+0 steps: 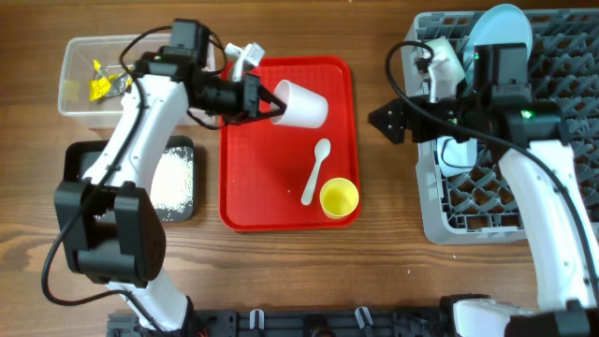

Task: Sort waste into correct bins and load items into the dishwasher rack
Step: 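Lift the pink cup with left gripper while right gripper reaches toward it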

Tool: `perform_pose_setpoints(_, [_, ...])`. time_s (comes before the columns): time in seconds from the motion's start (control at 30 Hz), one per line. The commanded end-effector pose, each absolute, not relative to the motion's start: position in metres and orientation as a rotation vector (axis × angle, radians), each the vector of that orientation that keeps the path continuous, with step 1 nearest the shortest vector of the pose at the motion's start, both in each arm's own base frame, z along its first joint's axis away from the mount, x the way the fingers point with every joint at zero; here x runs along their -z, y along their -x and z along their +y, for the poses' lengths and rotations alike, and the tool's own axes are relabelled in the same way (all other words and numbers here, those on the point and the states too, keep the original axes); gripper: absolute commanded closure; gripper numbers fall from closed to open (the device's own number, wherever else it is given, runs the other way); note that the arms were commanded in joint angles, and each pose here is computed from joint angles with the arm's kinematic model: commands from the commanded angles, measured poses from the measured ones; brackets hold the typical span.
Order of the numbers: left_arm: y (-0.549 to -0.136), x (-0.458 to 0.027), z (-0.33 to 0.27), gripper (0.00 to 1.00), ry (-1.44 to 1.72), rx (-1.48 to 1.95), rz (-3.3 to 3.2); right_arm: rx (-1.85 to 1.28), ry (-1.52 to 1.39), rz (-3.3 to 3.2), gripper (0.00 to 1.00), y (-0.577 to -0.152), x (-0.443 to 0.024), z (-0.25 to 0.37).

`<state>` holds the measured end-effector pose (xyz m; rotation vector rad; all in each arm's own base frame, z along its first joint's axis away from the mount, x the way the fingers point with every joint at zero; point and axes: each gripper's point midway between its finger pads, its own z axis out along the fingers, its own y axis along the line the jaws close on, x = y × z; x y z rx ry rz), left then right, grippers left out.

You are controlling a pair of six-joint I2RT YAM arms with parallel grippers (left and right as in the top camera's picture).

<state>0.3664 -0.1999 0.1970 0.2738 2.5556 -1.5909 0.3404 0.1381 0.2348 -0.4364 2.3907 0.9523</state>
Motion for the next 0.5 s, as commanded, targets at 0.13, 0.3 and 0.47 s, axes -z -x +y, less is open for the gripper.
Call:
perform_pose_setpoints(0.13, [-0.350, -0.259, -0.212, 0.96, -0.504, 1.952, 2.149, -1.599, 0.827, 1.867, 0.02, -0.327, -0.273, 0.197])
perform_pose_setpoints(0.3, [-0.351, -0.260, -0.214, 0.96, -0.539, 1.941, 2.123, -1.663, 0.934, 1.739, 0.00, -0.319, -0.280, 0.213])
perform_pose_setpoints(0.47, [-0.348, -0.261, -0.228, 0.96, -0.622, 1.932, 2.089, -1.590, 0.929, 1.802, 0.00, -0.333, -0.277, 0.230])
